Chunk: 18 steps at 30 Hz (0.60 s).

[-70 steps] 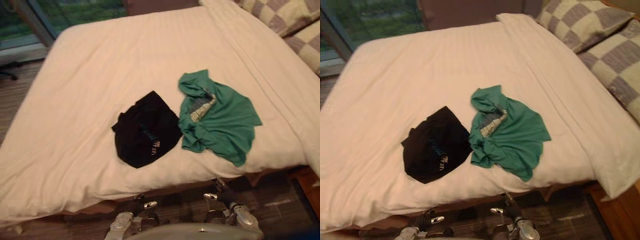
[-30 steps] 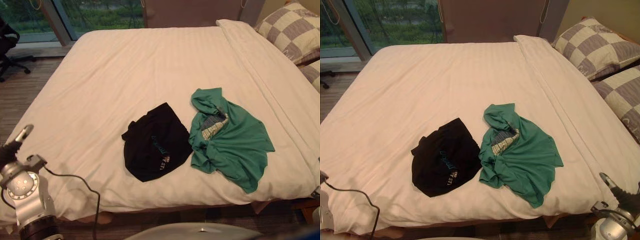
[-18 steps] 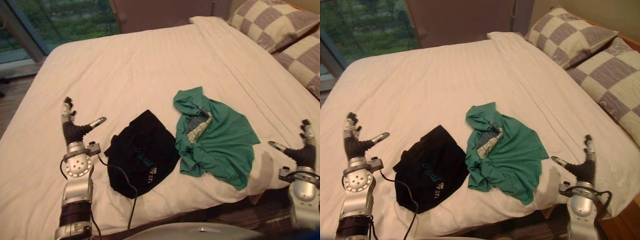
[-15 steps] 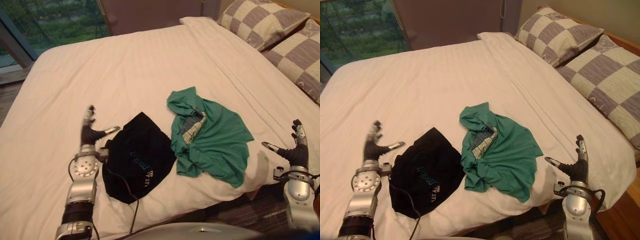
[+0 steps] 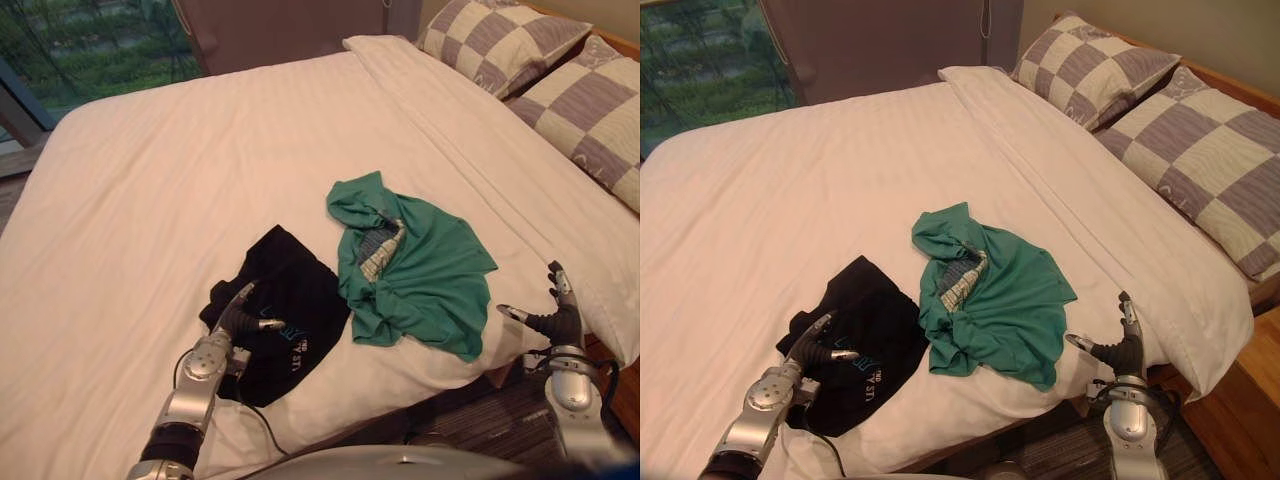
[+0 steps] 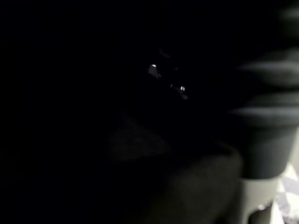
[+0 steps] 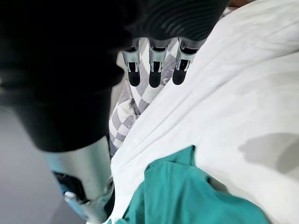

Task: Tidy the bed and pick cloth on bed and put in laundry

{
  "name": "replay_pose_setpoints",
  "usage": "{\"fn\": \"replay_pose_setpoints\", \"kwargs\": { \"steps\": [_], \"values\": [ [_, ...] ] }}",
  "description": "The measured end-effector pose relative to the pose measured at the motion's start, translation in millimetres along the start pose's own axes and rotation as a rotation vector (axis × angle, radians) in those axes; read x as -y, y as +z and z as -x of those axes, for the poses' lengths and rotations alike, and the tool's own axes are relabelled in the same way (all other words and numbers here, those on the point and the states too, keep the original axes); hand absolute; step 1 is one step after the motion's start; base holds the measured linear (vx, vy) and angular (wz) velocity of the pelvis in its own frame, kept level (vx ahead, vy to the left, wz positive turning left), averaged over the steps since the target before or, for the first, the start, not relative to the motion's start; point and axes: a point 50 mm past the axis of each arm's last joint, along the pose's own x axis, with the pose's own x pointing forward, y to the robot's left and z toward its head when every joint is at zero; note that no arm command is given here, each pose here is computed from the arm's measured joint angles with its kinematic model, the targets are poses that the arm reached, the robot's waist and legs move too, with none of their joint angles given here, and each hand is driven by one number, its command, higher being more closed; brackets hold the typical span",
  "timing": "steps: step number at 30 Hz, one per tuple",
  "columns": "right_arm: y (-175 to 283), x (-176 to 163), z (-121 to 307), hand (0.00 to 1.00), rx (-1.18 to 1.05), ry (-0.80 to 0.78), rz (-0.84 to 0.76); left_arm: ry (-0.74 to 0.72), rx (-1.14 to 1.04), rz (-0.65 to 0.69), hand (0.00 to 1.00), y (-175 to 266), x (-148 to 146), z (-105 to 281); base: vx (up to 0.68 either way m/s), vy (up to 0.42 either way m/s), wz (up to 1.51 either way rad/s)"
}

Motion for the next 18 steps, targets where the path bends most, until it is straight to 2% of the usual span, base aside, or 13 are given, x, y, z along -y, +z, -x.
{"fn": "replay_pose_setpoints", "kwargs": {
  "steps": [6,11,18],
  "values": [
    [5.7,-3.9,-1.9,0.0,0.019,-0.014,0.002,-0.115,-0.029,-0.018,1.0,0.6,19.8,1.7,-0.18,0.017,0.01],
    [30.6,-15.7,-14.6,0.0,0.136,-0.027,0.035,-0.215,-0.015,-0.05,1.0,3.2,45.0,5.0,-0.16,0.029,-0.06],
    [81.5,-12.5,-46.2,0.0,0.353,-0.11,0.097,-0.162,0.065,-0.018,1.0,15.1,55.5,1.8,-0.04,0.021,0.04]
  ]
}}
